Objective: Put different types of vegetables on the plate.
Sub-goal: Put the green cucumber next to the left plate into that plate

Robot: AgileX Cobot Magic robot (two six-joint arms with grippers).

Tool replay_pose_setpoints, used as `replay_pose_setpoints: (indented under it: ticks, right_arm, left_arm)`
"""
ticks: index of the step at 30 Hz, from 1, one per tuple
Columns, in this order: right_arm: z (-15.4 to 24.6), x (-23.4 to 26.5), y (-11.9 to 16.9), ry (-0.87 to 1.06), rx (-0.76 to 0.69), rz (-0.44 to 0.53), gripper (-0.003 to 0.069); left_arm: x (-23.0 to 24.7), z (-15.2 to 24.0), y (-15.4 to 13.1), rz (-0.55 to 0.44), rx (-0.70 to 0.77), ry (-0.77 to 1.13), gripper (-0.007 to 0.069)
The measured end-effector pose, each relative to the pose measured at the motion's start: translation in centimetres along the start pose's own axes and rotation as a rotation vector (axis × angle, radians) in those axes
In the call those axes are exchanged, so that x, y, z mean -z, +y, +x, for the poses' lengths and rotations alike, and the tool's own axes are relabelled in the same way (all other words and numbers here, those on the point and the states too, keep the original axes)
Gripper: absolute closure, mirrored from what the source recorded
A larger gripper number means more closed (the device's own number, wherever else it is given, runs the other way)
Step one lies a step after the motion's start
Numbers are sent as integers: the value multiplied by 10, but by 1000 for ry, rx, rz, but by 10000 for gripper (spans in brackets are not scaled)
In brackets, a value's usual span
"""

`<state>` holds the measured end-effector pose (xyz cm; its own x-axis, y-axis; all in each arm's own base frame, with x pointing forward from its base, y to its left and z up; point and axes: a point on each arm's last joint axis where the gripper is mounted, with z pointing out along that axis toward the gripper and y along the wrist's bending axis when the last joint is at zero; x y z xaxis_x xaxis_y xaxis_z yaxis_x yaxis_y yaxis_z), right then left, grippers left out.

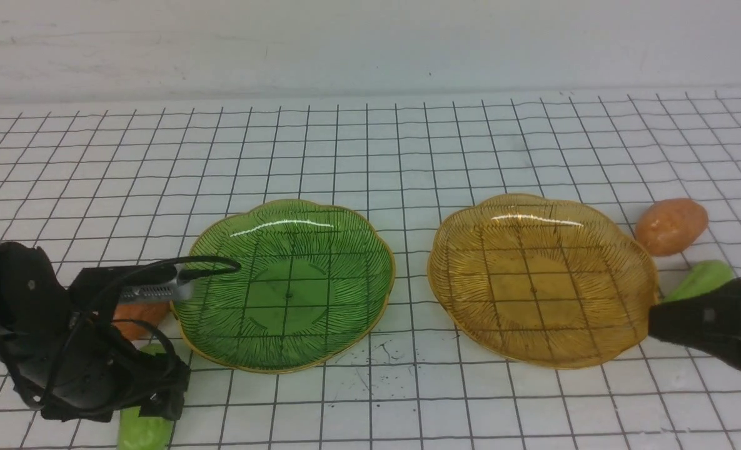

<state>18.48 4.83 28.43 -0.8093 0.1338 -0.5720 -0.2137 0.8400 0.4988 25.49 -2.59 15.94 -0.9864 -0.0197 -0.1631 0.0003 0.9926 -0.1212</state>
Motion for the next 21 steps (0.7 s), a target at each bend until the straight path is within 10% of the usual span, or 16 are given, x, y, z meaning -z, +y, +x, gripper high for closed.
replay_pose_setpoints:
  ticks: [8, 21]
  right_arm:
    - [-42, -6, -15, 31, -4, 96, 674]
    - [-88, 7, -84, 21, -152, 411, 669]
  left_arm:
    - [35, -3, -9, 19, -41, 59, 245]
    - [92, -46, -88, 134, -347, -395, 245]
